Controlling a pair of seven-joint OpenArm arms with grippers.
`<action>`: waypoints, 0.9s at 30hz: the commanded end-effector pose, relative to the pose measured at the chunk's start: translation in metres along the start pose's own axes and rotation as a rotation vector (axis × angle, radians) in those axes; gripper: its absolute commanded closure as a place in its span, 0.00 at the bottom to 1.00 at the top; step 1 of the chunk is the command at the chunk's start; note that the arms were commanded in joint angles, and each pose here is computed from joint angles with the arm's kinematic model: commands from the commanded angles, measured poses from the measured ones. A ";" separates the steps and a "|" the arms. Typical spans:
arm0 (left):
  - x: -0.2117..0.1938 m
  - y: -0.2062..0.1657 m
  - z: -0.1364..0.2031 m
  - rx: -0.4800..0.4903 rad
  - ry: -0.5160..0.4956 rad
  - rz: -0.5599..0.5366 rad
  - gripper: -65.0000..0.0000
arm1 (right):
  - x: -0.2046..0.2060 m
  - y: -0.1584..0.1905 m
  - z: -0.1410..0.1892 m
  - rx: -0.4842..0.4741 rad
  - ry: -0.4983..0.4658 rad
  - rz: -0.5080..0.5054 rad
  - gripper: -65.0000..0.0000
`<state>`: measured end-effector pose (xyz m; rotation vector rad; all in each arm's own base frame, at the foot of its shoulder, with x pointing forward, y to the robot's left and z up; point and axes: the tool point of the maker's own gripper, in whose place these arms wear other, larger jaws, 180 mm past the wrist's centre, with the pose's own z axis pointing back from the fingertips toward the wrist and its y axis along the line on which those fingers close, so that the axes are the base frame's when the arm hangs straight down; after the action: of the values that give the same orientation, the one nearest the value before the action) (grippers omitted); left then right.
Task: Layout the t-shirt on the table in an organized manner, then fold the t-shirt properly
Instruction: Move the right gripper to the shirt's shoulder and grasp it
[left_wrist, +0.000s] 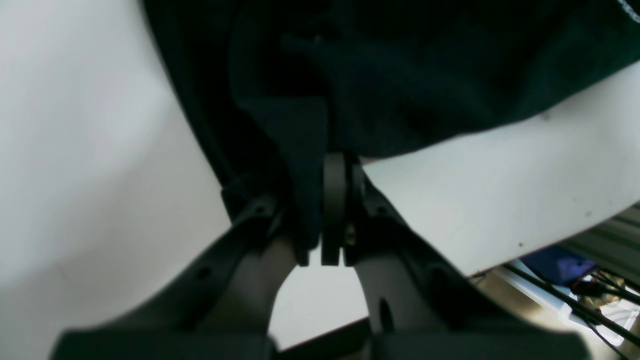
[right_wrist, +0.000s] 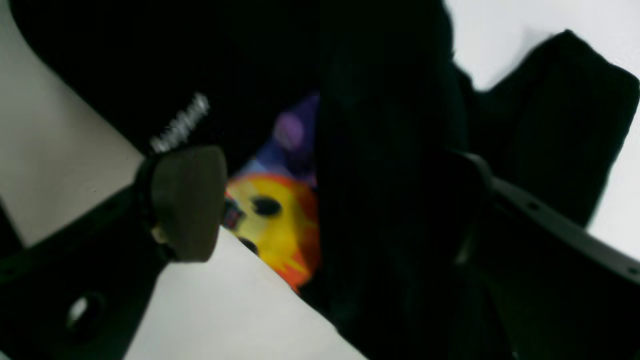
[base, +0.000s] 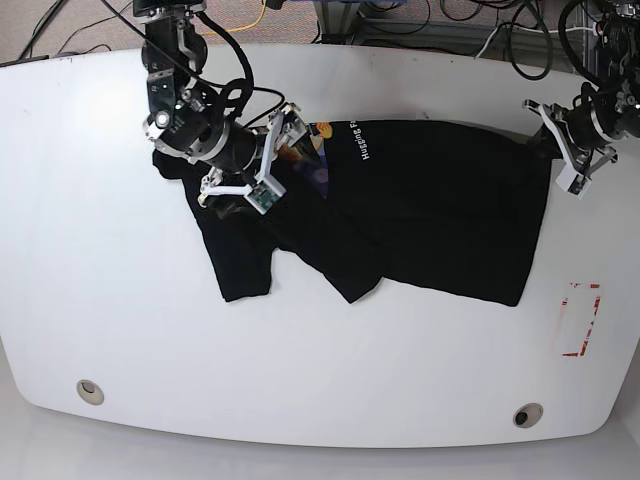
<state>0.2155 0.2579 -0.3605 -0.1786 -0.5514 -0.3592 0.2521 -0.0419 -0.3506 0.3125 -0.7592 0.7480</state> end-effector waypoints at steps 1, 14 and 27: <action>0.011 0.005 0.006 0.013 -0.030 -0.021 1.00 | 0.003 -0.001 0.000 -0.044 0.001 0.082 0.12; 0.010 0.000 0.003 0.002 -0.037 -0.008 1.00 | -0.032 -0.013 -0.018 -0.146 0.064 0.213 0.27; 0.008 -0.007 -0.001 -0.019 -0.025 -0.016 1.00 | -0.022 -0.033 -0.026 -0.210 -0.003 0.177 0.39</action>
<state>0.2131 0.2497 -0.3656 -0.1971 -0.5447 -0.3589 0.2652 -0.0649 -0.3984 0.0580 -0.8062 0.8348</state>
